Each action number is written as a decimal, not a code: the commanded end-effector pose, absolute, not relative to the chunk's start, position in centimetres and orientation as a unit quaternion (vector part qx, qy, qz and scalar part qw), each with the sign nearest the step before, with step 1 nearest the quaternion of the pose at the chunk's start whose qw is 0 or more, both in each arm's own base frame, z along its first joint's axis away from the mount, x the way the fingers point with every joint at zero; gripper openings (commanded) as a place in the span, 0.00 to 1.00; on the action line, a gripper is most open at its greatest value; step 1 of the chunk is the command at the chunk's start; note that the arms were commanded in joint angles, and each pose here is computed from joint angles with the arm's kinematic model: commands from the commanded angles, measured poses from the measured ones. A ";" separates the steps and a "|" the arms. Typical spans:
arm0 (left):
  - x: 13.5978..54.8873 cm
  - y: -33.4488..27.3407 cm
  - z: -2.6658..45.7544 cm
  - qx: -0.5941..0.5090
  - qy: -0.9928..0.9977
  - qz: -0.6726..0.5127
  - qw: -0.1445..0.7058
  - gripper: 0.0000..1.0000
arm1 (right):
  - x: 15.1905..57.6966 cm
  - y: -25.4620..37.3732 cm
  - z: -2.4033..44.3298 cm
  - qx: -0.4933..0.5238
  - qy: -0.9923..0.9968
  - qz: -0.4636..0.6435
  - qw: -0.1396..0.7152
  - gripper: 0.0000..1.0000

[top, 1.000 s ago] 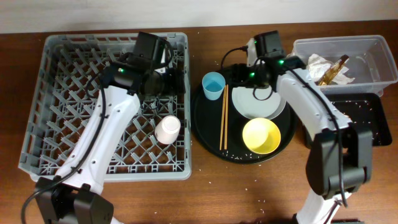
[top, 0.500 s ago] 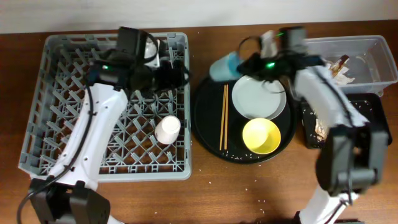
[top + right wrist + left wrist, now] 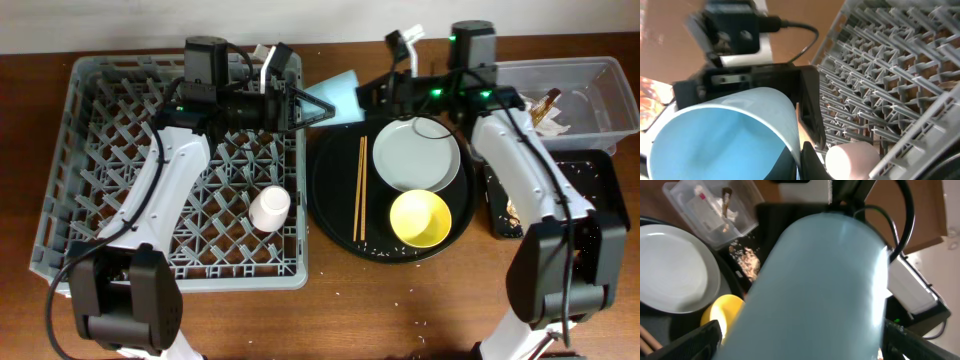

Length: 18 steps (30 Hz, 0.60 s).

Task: Sort waste into correct bins and load items into the dishwasher rack
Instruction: 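Place the blue cup in the dish rack with left gripper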

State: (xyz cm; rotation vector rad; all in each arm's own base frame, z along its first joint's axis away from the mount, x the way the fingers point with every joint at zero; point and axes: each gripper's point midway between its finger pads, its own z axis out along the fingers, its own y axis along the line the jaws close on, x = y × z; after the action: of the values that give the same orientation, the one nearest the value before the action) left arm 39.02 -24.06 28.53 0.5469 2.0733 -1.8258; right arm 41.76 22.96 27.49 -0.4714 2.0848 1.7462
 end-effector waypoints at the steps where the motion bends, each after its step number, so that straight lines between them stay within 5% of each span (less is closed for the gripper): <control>1: 38.2 -23.9 29.2 0.199 0.706 -0.666 0.136 0.91 | 42.1 25.9 26.3 -0.168 0.769 0.581 0.208 0.04; 4: 38.0 -23.9 29.3 0.202 0.702 -0.671 0.132 0.60 | 42.9 26.0 25.6 -0.150 0.786 0.558 0.219 0.04; 7: 38.0 -23.9 29.3 0.202 0.702 -0.671 0.132 0.46 | 43.3 25.9 25.4 -0.144 0.792 0.549 0.226 0.04; 8: 38.0 -23.9 29.3 0.202 0.702 -0.670 0.132 0.43 | 43.3 25.8 25.3 -0.143 0.793 0.547 0.228 0.15; 9: 38.1 -23.9 29.3 0.200 0.704 -0.668 0.134 0.43 | 43.7 25.6 25.1 -0.137 0.798 0.539 0.234 0.46; 10: 38.5 -23.9 29.0 0.194 0.712 -0.660 0.141 0.43 | 44.6 24.8 24.5 -0.120 0.810 0.519 0.245 0.58; 14: 42.9 -21.6 23.4 0.070 0.825 -0.529 0.184 0.42 | 47.8 14.6 18.6 -0.027 0.898 0.344 0.274 0.70; 15: 43.5 -19.0 20.4 0.010 0.887 -0.426 0.178 0.42 | 47.7 12.5 18.2 -0.015 0.905 0.328 0.269 0.71; 18: 43.0 -11.9 21.8 -0.040 0.962 -0.191 0.192 0.43 | 46.9 9.2 18.5 0.009 0.920 0.301 0.250 0.71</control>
State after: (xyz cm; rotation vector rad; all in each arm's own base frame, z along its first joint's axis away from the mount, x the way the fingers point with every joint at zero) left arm 40.76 -18.46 19.17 -0.0683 2.6934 -1.1762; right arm 46.34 11.00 17.24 0.0571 2.5250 0.9145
